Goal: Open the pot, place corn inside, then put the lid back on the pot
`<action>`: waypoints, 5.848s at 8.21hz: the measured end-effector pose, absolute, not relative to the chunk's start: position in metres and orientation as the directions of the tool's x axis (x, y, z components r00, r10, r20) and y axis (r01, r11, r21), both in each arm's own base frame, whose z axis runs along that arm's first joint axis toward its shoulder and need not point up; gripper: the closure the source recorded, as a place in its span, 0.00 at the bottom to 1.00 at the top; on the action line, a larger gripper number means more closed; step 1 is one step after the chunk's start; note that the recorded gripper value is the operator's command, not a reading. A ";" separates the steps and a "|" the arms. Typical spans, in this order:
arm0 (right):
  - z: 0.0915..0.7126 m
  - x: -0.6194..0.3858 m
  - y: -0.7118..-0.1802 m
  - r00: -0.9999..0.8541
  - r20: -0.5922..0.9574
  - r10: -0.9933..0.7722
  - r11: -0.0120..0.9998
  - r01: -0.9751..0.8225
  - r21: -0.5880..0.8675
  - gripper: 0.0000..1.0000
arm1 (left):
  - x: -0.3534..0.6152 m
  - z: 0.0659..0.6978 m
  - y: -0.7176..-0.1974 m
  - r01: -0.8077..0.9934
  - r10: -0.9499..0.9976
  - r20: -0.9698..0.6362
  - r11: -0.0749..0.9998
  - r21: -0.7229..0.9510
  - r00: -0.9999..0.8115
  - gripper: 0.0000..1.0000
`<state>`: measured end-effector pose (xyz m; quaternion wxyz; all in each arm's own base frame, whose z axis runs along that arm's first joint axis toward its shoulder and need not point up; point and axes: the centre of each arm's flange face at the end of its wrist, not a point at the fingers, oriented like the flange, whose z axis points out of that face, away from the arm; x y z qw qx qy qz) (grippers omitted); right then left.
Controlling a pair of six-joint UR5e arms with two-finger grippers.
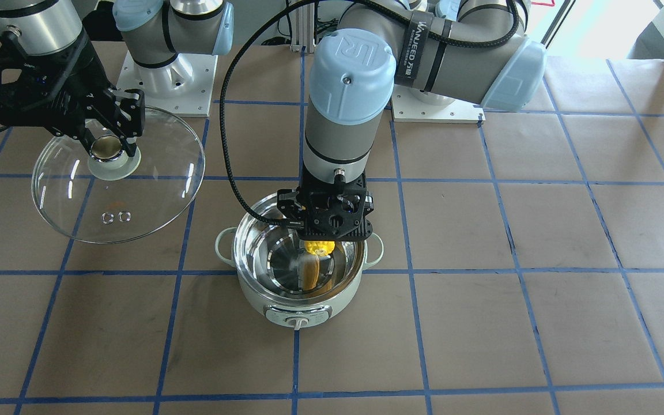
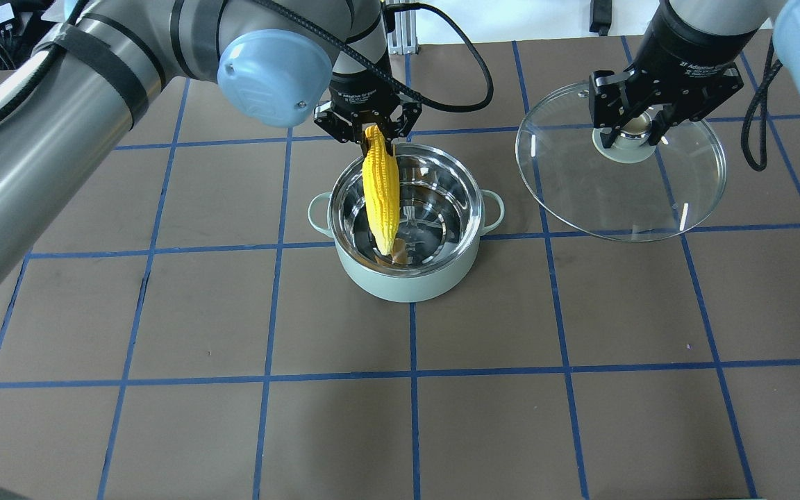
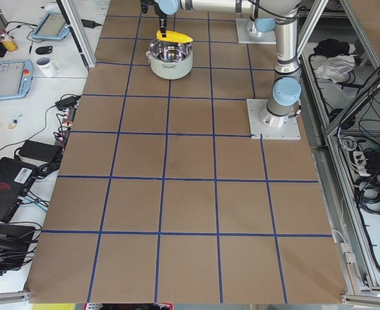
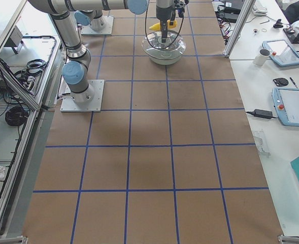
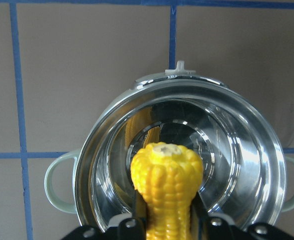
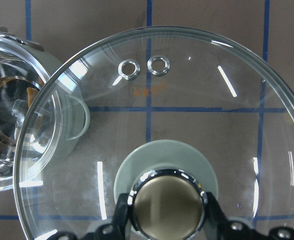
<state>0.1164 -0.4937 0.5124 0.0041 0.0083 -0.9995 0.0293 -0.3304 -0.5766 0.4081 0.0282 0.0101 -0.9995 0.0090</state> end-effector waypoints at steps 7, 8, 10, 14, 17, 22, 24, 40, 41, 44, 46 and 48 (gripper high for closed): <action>0.512 0.116 -0.493 -1.000 0.012 -0.016 0.998 -0.017 -0.057 0.67 | -0.334 0.363 -0.593 -0.016 -0.016 0.037 1.000 -0.013 -0.999 1.00; 0.512 0.116 -0.493 -1.000 0.012 -0.016 0.998 -0.017 -0.058 0.67 | -0.334 0.352 -0.592 -0.015 -0.014 0.044 0.999 -0.028 -0.999 1.00; 0.512 0.116 -0.493 -1.000 0.011 -0.016 0.998 -0.017 -0.059 0.67 | -0.334 0.336 -0.593 -0.015 -0.013 0.048 1.000 -0.024 -0.999 1.00; 0.513 0.116 -0.493 -1.000 0.010 -0.016 0.998 -0.017 -0.060 0.67 | -0.336 0.323 -0.592 -0.095 -0.095 0.046 0.995 -0.004 -0.994 0.63; 0.513 0.116 -0.493 -1.000 0.012 -0.017 0.998 -0.018 -0.060 0.67 | -0.337 0.327 -0.594 -0.144 -0.143 0.055 0.989 -0.019 -0.988 0.46; 0.513 0.116 -0.493 -1.000 0.012 -0.018 0.998 -0.019 -0.060 0.67 | -0.338 0.330 -0.594 -0.150 -0.148 0.065 0.988 -0.031 -0.987 0.24; 0.512 0.117 -0.493 -1.000 0.011 -0.019 0.998 -0.019 -0.060 0.67 | -0.336 0.342 -0.592 -0.146 -0.143 0.070 0.988 -0.044 -0.987 0.18; 0.403 0.361 -0.495 -0.991 -0.051 0.128 0.982 0.133 -0.132 0.73 | -0.095 0.545 -0.547 -0.101 -0.102 -0.004 0.994 -0.035 -0.995 0.02; 0.400 0.363 -0.495 -0.989 -0.049 0.138 0.982 0.144 -0.126 0.73 | -0.095 0.542 -0.549 -0.100 -0.100 -0.005 0.994 -0.040 -0.995 0.01; 0.389 0.366 -0.500 -0.985 -0.054 0.161 0.978 0.167 -0.122 0.73 | -0.094 0.535 -0.550 -0.097 -0.097 -0.006 0.995 -0.031 -0.995 0.01; 0.381 0.368 -0.504 -0.985 -0.053 0.166 0.978 0.172 -0.121 0.74 | -0.094 0.530 -0.550 -0.098 -0.098 -0.007 0.995 -0.023 -0.995 0.00; 0.375 0.369 -0.506 -0.980 -0.050 0.195 0.973 0.199 -0.114 0.74 | -0.094 0.524 -0.549 -0.099 -0.099 -0.006 0.995 -0.011 -0.995 0.00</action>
